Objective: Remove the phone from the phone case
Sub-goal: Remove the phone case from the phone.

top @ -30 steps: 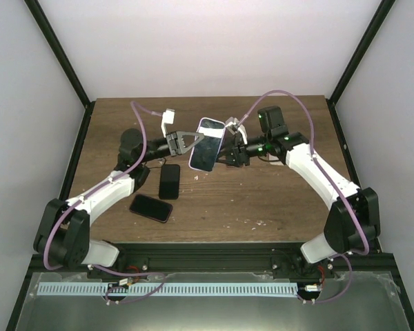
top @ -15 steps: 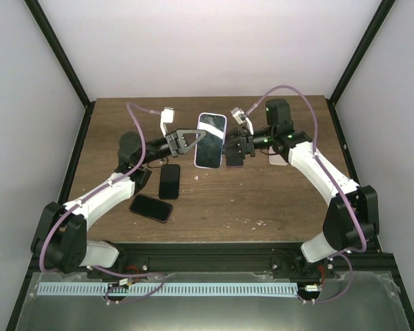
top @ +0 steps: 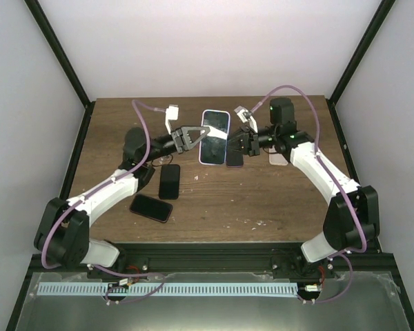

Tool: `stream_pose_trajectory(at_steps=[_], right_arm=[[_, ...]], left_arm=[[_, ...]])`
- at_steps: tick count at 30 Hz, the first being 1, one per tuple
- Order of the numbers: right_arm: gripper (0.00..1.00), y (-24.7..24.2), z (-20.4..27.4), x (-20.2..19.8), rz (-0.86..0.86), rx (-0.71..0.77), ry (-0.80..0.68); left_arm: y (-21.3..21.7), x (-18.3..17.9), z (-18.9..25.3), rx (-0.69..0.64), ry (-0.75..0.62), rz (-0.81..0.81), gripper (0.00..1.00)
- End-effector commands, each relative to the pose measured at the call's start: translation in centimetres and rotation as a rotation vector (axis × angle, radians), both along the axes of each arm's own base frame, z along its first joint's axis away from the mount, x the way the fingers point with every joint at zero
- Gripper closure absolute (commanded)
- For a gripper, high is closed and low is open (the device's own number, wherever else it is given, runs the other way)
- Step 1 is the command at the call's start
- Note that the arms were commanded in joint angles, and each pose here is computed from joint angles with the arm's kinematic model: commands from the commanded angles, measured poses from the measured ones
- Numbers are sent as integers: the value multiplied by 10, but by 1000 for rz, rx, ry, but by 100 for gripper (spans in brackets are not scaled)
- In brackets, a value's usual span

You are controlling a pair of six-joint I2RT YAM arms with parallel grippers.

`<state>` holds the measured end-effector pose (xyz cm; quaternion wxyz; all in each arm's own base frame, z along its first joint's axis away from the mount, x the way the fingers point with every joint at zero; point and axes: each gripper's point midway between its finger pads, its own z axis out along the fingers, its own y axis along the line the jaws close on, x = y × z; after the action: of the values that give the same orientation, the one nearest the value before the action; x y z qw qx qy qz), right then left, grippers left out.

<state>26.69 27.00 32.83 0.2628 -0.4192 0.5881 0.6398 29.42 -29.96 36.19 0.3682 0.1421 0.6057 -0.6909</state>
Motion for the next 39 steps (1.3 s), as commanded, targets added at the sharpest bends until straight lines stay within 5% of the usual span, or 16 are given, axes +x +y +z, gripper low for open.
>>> stream_pose_trajectory(at_steps=[1, 5, 10, 15, 23, 39], right_arm=[[99, 7, 3, 9, -136, -50, -107], [99, -8, -36, 25, -264, -136, -34], [99, -24, -92, 33, -346, -239, 83], [99, -38, -159, 47, -496, -399, 224], [99, -50, -220, 61, -653, -524, 515], [99, -43, -250, 55, -608, -549, 726]], left_arm=[[-45, -36, -69, 261, 116, -187, 89], [-31, 0, -83, 391, 126, 47, 59], [11, 35, -113, 616, 130, 374, 44], [43, 39, -151, 800, 125, 545, 41], [16, 2, -192, 1075, -93, 511, 45], [-73, -24, -253, 1195, -206, 315, 55]])
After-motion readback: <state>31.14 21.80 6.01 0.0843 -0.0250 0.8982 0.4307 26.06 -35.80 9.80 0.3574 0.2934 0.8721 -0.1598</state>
